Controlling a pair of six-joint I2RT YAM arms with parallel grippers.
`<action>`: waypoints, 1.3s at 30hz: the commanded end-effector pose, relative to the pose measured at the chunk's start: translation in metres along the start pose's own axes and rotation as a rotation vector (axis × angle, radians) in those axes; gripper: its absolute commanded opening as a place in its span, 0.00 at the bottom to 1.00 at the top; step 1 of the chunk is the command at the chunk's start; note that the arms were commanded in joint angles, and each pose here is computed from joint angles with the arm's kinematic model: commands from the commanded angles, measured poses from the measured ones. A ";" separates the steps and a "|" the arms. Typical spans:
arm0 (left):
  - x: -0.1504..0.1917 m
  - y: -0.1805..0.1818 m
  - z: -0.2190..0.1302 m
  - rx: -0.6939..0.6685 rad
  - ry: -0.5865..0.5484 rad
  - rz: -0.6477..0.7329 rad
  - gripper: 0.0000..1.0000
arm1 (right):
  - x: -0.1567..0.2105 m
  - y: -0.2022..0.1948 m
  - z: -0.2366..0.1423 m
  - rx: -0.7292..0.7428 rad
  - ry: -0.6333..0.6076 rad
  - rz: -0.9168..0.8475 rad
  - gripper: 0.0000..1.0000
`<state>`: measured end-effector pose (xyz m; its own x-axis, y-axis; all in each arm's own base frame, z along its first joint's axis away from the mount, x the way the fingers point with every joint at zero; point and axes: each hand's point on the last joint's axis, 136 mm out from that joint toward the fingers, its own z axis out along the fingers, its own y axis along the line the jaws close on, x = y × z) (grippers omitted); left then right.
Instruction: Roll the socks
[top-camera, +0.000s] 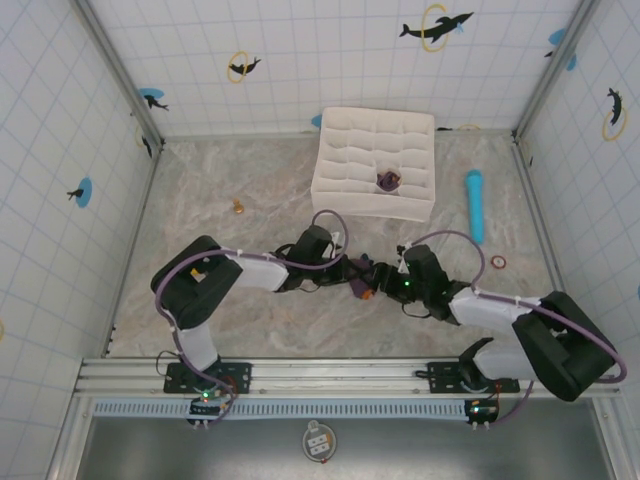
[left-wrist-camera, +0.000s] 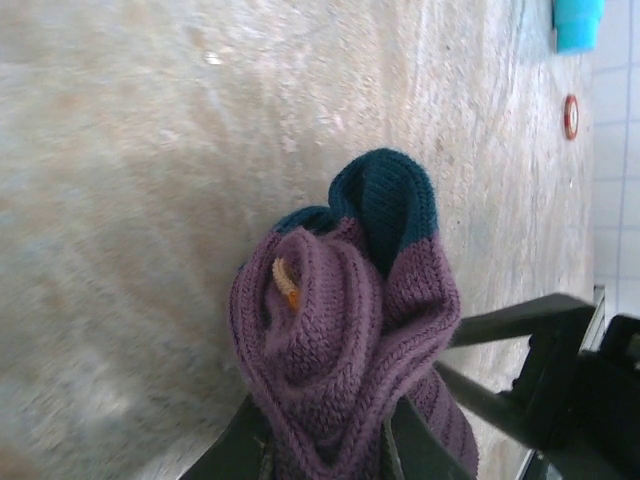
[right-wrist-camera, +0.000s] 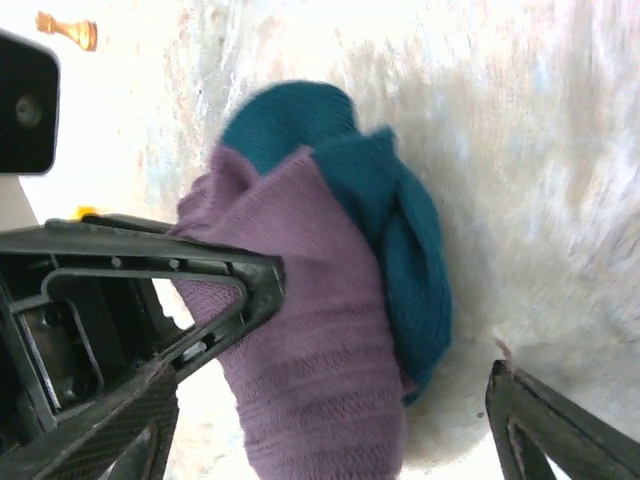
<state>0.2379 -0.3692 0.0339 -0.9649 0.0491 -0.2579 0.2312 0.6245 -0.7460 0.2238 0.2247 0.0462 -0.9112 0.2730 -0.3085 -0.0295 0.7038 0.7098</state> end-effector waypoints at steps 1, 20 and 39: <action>0.037 0.033 0.009 -0.098 0.189 0.028 0.03 | -0.005 -0.022 -0.006 0.131 0.024 -0.153 0.89; 0.042 0.056 0.017 -0.119 0.187 0.001 0.05 | 0.029 -0.022 0.011 -0.094 0.135 -0.242 0.82; 0.032 0.045 0.012 -0.089 0.127 -0.022 0.30 | 0.043 -0.070 0.024 0.133 0.171 -0.145 0.18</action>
<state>0.2432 -0.3759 0.0289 -0.9484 0.1243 -0.2916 0.3087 0.5709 -0.7607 0.2317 0.2324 0.0239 -0.8833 0.0953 -0.4590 -0.2771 0.6835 0.6753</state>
